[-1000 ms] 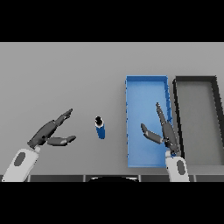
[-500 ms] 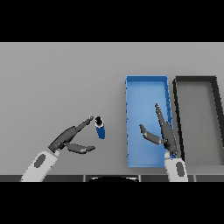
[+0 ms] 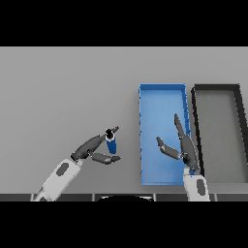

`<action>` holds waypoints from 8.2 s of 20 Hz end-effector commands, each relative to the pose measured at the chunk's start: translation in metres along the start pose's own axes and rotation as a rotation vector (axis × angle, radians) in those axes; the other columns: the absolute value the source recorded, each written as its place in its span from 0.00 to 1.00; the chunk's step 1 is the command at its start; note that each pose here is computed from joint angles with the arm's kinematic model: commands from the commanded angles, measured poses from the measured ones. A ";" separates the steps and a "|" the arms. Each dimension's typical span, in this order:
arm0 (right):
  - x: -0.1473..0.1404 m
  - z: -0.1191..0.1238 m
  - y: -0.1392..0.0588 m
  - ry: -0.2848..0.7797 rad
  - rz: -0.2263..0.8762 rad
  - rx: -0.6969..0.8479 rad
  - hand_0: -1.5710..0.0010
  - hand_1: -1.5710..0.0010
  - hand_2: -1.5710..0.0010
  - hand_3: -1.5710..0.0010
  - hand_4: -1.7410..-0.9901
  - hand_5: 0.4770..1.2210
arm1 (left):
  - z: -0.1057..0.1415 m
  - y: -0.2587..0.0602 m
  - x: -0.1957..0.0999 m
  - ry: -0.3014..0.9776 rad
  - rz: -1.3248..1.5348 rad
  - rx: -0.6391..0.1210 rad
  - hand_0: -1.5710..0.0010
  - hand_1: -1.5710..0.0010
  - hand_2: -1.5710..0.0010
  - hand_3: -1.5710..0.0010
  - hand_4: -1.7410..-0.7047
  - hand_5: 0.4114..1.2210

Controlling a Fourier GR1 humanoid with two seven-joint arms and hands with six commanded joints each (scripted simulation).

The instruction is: Pick up the blue pipe and place it into the blue bin.

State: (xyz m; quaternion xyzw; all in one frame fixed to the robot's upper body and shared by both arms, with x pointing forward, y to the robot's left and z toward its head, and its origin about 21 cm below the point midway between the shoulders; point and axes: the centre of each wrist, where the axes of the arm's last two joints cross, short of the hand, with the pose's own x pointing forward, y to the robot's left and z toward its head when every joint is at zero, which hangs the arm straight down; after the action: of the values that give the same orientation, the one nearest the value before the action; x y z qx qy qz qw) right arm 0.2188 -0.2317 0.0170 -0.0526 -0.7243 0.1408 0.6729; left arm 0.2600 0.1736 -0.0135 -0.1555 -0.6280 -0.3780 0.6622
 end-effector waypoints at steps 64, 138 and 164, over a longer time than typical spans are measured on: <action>0.143 -0.071 0.033 -0.308 -0.050 0.908 1.00 1.00 1.00 1.00 0.69 0.06 | -0.039 -0.036 0.077 -0.313 0.079 -0.076 0.00 0.00 0.00 0.02 0.00 1.00; 0.119 -0.166 -0.080 0.232 -0.430 0.285 0.00 0.00 0.00 0.00 0.00 0.86 | -0.024 -0.017 0.069 -0.125 -0.081 -0.096 1.00 1.00 1.00 1.00 0.82 0.07; 0.020 -0.140 -0.042 0.746 0.001 0.382 0.98 0.98 0.98 0.99 0.83 0.30 | -0.026 -0.024 0.066 -0.104 -0.063 -0.092 1.00 1.00 1.00 1.00 0.80 0.06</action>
State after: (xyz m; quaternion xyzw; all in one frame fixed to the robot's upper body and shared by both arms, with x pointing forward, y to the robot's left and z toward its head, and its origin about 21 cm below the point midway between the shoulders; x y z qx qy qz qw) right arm 0.3601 -0.2480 0.0552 0.0260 -0.3928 0.2441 0.8862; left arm 0.2571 0.1196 0.0385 -0.1855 -0.6476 -0.4189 0.6089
